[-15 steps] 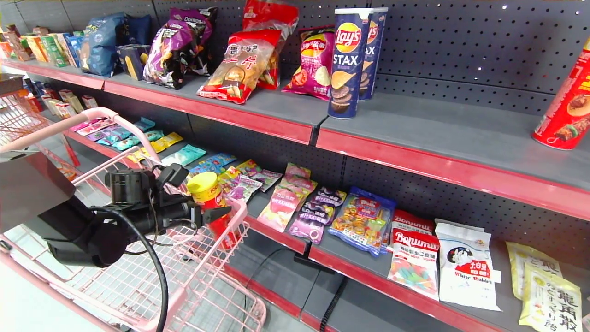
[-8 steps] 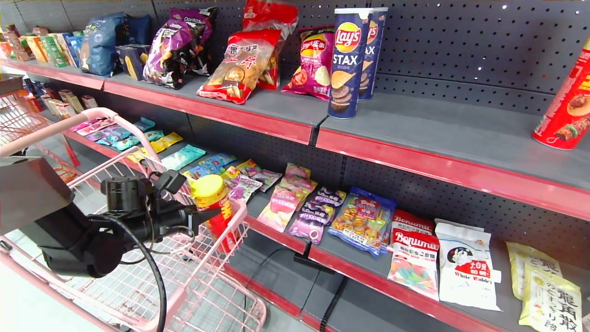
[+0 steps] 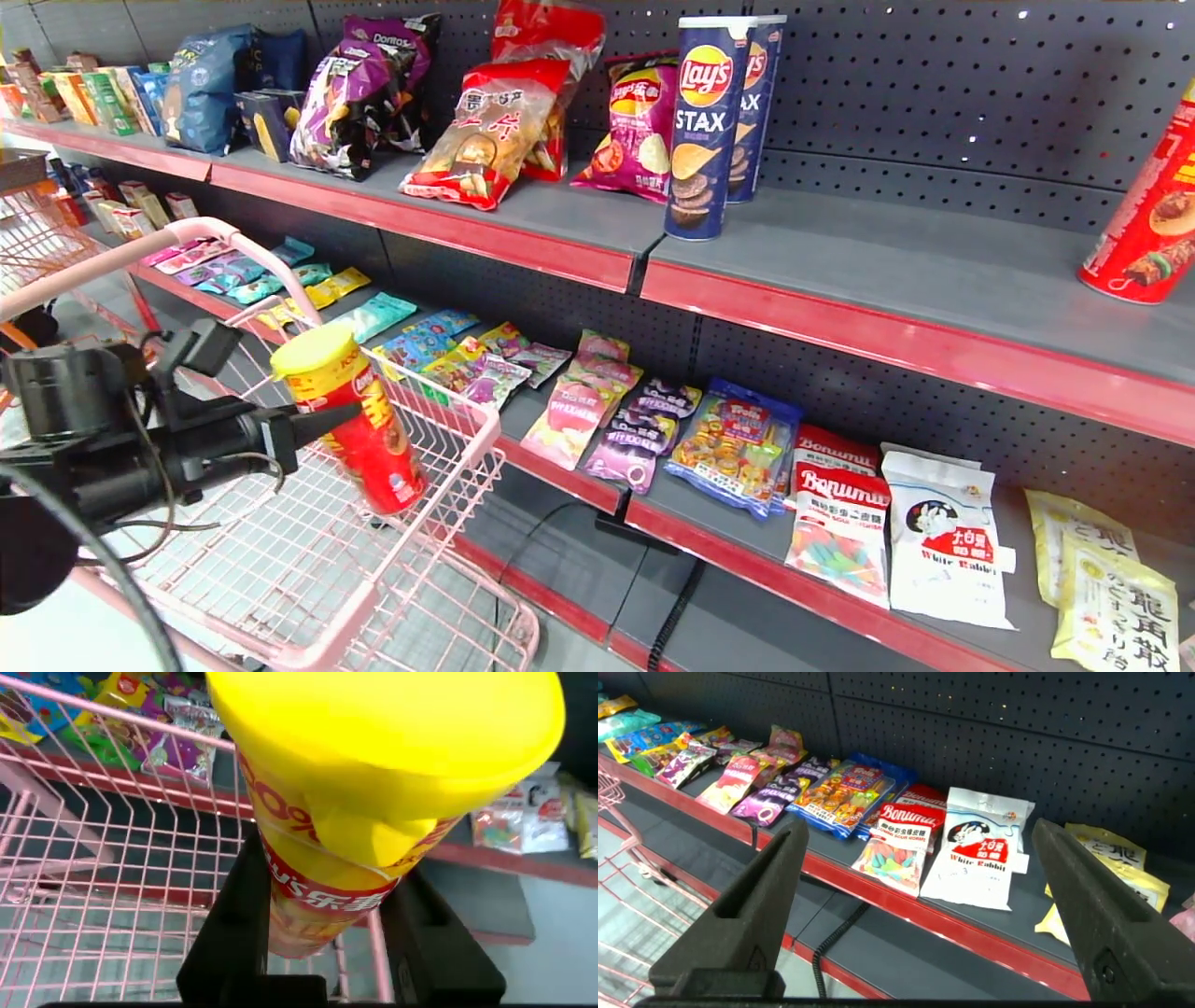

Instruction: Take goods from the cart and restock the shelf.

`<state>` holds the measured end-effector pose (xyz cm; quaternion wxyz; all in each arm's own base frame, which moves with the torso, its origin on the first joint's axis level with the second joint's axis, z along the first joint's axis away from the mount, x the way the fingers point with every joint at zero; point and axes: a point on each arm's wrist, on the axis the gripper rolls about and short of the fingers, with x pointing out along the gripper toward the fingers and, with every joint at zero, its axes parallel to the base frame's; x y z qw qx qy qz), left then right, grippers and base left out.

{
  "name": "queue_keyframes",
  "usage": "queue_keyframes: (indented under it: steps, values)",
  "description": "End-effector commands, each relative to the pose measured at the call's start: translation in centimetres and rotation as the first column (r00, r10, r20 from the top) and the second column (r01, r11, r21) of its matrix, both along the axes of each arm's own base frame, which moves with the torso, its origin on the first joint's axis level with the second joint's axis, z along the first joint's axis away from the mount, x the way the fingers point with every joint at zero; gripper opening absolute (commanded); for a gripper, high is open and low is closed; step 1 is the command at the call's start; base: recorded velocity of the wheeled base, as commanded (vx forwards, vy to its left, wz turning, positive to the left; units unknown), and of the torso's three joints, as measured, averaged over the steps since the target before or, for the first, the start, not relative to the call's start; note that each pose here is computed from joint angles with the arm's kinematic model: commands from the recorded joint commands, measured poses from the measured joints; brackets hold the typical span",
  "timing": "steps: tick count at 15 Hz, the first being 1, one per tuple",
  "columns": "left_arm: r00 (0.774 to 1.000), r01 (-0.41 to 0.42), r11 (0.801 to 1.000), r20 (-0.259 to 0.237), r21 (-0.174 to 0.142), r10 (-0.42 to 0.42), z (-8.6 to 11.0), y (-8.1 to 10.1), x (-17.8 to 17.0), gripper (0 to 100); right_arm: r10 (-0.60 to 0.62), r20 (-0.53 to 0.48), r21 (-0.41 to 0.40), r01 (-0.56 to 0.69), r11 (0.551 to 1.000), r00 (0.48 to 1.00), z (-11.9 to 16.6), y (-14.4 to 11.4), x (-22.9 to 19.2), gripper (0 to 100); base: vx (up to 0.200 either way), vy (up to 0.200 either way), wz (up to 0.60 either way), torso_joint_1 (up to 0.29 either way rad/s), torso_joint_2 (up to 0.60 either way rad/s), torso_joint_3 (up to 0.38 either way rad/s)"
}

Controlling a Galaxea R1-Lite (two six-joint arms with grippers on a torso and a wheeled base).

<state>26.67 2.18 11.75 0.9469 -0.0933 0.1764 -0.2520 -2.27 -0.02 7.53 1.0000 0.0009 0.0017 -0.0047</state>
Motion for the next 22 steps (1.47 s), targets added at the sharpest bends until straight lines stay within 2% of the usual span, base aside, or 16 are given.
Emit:
queue_keyframes:
  steps: [1, 2, 3, 4, 6, 7, 9, 10, 11, 13, 14, 21, 22]
  values:
    - [0.991, -0.051, 0.998, 0.123, -0.038, 0.055, 8.6, -0.4, -8.8, 0, 0.0, 0.0, 0.001, 0.0, 1.0, 1.0, 0.0, 0.0, 0.0, 100, 0.0, 0.0, 0.0, 0.0, 0.0, 0.0]
    - [0.989, -0.076, 0.996, 0.121, -0.038, 0.08, 10.3, -0.9, -13.3, 0, 0.002, 0.0, 0.0, -0.002, 1.0, 1.0, 0.0, 0.0, 0.0, 100, 0.0, 0.0, 0.0, 0.0, 0.0, 0.0]
    - [0.988, -0.081, 0.996, 0.128, -0.036, 0.085, 10.7, -1.2, -15.0, 0, 0.003, 0.0, -0.002, -0.003, 1.0, 1.0, 0.0, 0.0, 0.0, 100, 0.0, 0.0, 0.0, 0.0, 0.0, 0.0]
    - [0.983, -0.083, 0.996, 0.163, -0.028, 0.086, 10.8, -1.9, -18.4, 0, 0.003, 0.0, 0.0, -0.003, 1.0, 1.0, 0.0, 0.0, 0.0, 100, 0.0, 0.0, 0.0, 0.0, 0.0, 0.0]
    - [0.971, -0.088, 0.996, 0.222, -0.015, 0.089, 11.0, -2.5, -21.2, 0, 0.0, 0.0, 0.0, 0.0, 1.0, 1.0, 0.0, 0.0, 0.0, 100, 0.0, 0.0, 0.0, 0.0, 0.0, 0.0]
    - [0.957, -0.147, 0.989, 0.255, -0.002, 0.142, 11.1, -2.5, -21.9, 0, 0.002, 0.0, 0.0, -0.002, 1.0, 1.0, 0.0, 0.0, 0.0, 100, 0.0, 0.0, 0.0, 0.007, -0.06, -0.027]
    - [0.928, -0.263, 0.965, 0.274, 0.006, 0.252, 11.2, -2.3, -22.2, 0, 0.002, 0.0, 0.0, -0.002, 1.0, 1.0, 0.0, 0.0, 0.0, 100, 0.0, 0.0, 0.0, 0.1, -0.33, -0.215]
    - [0.92, -0.284, 0.959, 0.283, 0.008, 0.27, 11.1, -2.3, -22.4, 0, 0.002, 0.0, 0.0, -0.002, 1.0, 1.0, 0.0, 0.0, 0.0, 100, 0.0, 0.0, 0.0, 0.149, -0.45, -0.3]
    - [0.916, -0.294, 0.956, 0.291, 0.014, 0.278, 10.9, -2.4, -22.7, 0, 0.002, 0.0, 0.0, -0.002, 1.0, 1.0, 0.0, 0.0, 0.0, 100, 0.0, 0.0, 0.0, 0.163, -0.48, -0.315]
    - [0.906, -0.321, 0.945, 0.313, 0.066, 0.286, 10.0, -2.4, -23.1, 0, 0.0, 0.0, 0.0, 0.0, 1.0, 1.0, 0.0, 0.0, 0.0, 100, 0.0, 0.0, 0.0, 0.188, -0.52, -0.342]
    - [0.903, -0.327, 0.941, 0.321, 0.081, 0.286, 9.6, -2.4, -23.5, 0, 0.002, 0.0, 0.0, -0.002, 1.0, 1.0, 0.0, 0.0, 0.0, 100, 0.0, 0.0, 0.0, 0.203, -0.55, -0.344]
    - [0.895, -0.341, 0.936, 0.334, 0.083, 0.297, 8.9, -2.5, -24.2, 0, 0.005, 0.0, 0.0, -0.005, 1.0, 1.0, 0.0, 0.0, 0.0, 100, 0.0, 0.0, 0.0, 0.226, -0.57, -0.345]
    - [0.897, -0.339, 0.937, 0.328, 0.083, 0.296, 8.1, -2.6, -24.5, 0, 0.003, 0.0, 0.004, -0.003, 1.0, 1.0, 0.0, 0.0, 0.0, 100, 0.0, 0.0, 0.0, 0.154, -0.38, -0.203]
